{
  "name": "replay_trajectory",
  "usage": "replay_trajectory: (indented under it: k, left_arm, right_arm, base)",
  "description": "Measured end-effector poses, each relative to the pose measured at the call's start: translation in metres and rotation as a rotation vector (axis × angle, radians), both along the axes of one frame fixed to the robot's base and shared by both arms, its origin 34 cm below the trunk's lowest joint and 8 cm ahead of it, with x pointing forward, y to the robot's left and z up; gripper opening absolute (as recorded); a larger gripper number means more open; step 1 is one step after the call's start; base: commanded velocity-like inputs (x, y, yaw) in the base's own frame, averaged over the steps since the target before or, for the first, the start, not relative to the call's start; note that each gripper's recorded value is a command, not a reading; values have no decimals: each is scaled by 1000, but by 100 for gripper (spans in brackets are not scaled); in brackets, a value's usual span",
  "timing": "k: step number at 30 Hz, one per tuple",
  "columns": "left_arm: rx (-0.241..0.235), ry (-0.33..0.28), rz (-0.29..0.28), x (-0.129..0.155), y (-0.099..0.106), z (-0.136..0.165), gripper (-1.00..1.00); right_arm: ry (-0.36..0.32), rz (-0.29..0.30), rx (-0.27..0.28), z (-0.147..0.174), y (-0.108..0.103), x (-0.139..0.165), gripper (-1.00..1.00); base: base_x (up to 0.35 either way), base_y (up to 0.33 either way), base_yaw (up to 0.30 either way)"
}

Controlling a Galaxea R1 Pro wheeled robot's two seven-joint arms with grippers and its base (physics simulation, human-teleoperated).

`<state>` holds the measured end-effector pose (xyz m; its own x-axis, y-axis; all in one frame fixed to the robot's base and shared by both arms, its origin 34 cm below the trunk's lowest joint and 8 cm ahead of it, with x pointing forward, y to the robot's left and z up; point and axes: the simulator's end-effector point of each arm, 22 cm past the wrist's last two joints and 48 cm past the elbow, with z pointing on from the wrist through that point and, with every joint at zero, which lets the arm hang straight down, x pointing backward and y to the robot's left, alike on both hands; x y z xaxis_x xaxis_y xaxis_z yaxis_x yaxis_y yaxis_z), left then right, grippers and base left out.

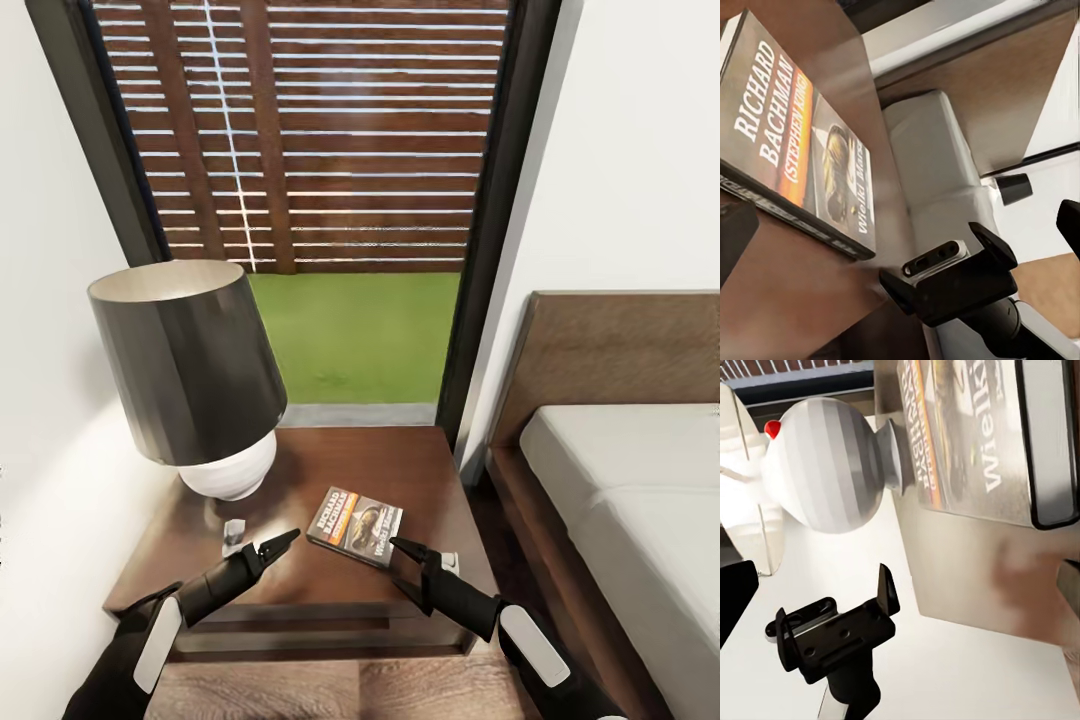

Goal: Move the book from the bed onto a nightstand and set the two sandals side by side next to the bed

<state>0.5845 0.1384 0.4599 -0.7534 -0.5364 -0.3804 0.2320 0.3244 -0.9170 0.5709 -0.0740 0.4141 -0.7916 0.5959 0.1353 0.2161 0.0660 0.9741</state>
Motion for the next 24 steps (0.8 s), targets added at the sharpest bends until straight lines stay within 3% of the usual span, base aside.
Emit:
replay_trajectory:
  k: [24]
  left_arm:
    - [1,-90,-1,3,0,52,100]
  right_arm:
    - [-90,0,-1,51,0,8,100]
  base:
    - [0,0,0]
